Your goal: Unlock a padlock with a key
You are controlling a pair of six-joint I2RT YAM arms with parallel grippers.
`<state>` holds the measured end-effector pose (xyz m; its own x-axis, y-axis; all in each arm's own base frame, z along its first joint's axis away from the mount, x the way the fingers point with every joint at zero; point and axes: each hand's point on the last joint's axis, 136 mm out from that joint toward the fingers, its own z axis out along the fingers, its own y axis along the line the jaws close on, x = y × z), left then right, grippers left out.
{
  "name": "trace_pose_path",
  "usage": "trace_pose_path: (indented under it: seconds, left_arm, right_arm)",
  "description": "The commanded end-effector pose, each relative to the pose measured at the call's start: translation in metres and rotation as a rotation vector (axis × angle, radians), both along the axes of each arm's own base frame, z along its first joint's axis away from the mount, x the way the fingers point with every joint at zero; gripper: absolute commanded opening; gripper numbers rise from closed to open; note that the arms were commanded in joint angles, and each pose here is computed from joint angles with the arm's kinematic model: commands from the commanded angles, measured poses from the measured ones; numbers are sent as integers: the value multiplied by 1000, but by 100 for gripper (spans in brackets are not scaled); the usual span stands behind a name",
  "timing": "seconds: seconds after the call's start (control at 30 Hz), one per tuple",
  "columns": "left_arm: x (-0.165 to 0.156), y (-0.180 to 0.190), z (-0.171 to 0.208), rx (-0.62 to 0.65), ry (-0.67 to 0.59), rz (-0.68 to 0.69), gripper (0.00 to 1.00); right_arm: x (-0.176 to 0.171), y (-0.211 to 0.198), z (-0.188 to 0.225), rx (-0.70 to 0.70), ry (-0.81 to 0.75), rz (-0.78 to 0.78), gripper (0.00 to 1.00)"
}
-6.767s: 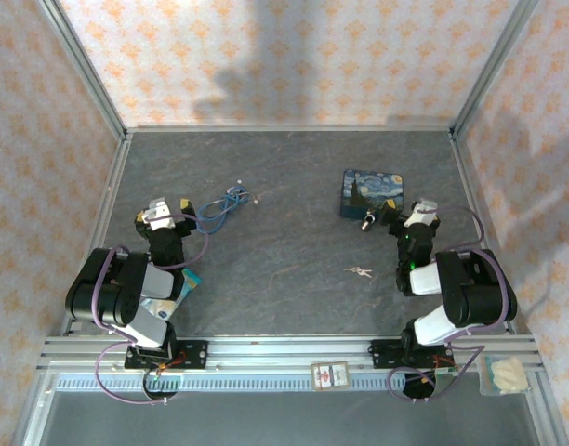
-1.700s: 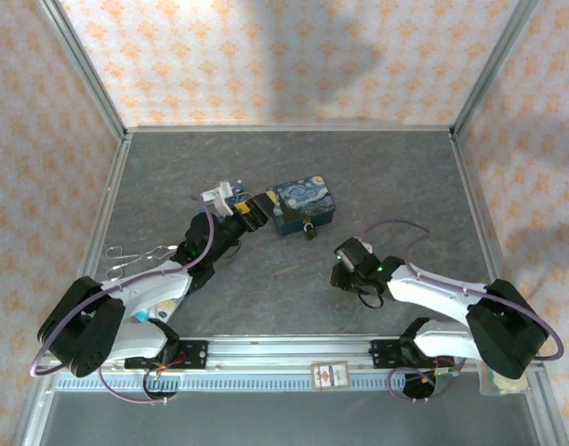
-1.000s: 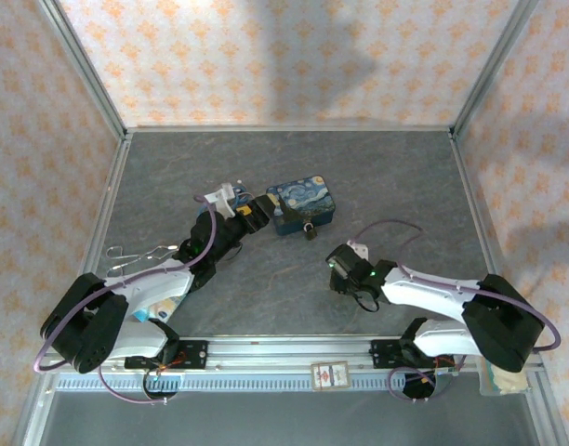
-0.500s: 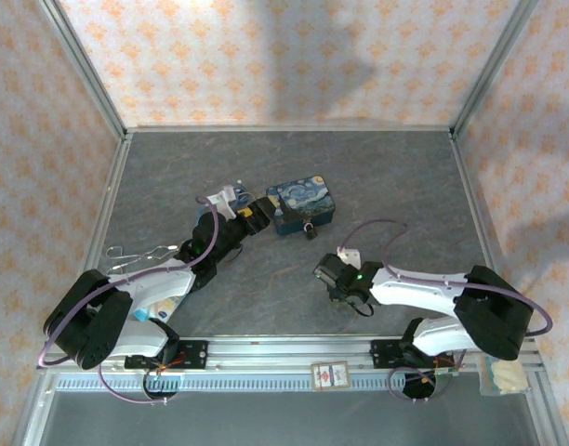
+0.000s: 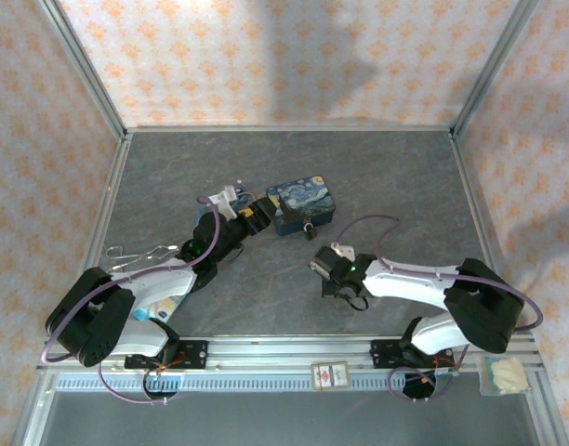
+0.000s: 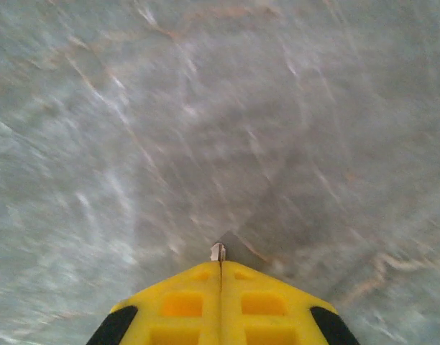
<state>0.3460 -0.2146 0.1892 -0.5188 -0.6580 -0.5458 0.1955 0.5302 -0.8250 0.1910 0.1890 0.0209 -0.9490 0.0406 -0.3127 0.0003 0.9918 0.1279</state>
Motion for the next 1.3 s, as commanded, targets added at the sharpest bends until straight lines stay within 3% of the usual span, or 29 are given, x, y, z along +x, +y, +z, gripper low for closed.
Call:
trace_pose_path:
  seconds: [0.0, 0.33, 0.5, 0.6, 0.63, 0.73, 0.9, 1.1, 1.27]
  left_arm:
    - [-5, -4, 1, -29, -10, -23, 96]
    - [-12, -5, -2, -50, -13, -44, 96]
    - [-19, -18, -3, -40, -29, -135, 85]
    - [-22, -19, -14, -5, 0, -151, 84]
    - [-23, -18, -18, 7, 9, -150, 84]
    - [-25, -11, -24, 33, 26, -123, 86]
    - [-22, -2, -26, 57, 32, -69, 89]
    - [-15, -4, -23, 86, 30, -67, 91]
    - [-11, -8, -21, 87, 30, -77, 91]
  right_arm:
    - [26, 30, 19, 145, -41, 38, 0]
    - [58, 41, 26, 206, -101, 65, 0]
    - [64, 41, 32, 271, -141, 98, 0]
    - [64, 26, 24, 195, -111, 64, 0]
    - [64, 22, 22, 172, -99, 44, 2]
    - [52, 17, 22, 154, -69, 3, 35]
    - [26, 30, 19, 127, -30, -20, 50]
    - [22, 27, 8, 41, -37, -80, 46]
    - [28, 33, 4, 33, -50, -74, 30]
